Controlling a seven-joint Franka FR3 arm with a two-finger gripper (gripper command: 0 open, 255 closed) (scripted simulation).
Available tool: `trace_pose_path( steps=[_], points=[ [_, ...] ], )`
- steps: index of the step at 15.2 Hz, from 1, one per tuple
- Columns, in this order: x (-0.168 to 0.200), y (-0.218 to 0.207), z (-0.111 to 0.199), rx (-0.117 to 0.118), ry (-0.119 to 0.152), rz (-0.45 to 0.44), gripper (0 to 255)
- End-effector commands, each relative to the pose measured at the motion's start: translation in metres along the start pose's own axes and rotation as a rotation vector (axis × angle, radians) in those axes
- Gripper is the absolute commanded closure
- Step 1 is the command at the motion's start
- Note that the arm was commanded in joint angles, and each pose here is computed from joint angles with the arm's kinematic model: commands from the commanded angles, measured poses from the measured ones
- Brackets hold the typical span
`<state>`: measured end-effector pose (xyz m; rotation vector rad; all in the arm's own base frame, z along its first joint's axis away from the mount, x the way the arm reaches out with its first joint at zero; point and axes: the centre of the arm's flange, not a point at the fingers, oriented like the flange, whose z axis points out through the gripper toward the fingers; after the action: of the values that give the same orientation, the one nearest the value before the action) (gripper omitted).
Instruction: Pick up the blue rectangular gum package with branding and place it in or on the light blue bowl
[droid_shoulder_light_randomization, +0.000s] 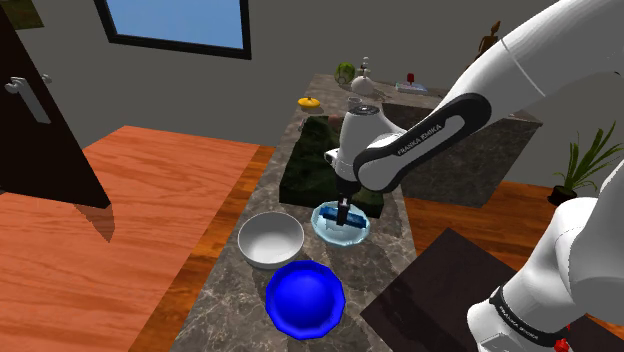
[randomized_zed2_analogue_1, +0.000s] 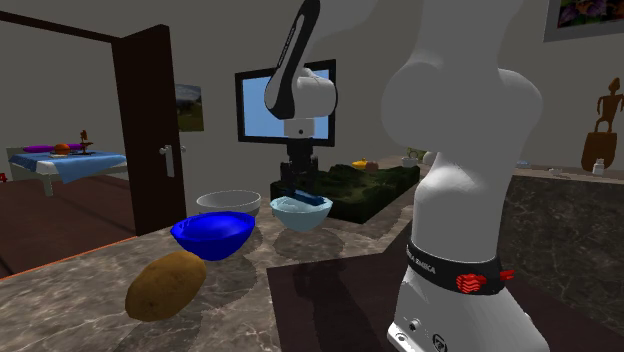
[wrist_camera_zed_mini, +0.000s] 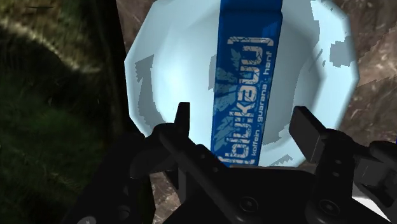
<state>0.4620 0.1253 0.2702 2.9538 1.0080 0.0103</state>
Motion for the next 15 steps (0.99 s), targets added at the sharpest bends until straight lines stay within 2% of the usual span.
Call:
trace_pose_path(
  steps=[1,4,8,15],
  points=[
    [0.0,0.0,0.0,0.0,0.0,0.0,0],
    [0.0,0.0,0.0,0.0,0.0,0.0,0],
    [0.0,0.0,-0.05,0.0,0.0,0.0,0],
    [0.0,0.0,-0.05,0.0,0.0,0.0,0]
  ],
)
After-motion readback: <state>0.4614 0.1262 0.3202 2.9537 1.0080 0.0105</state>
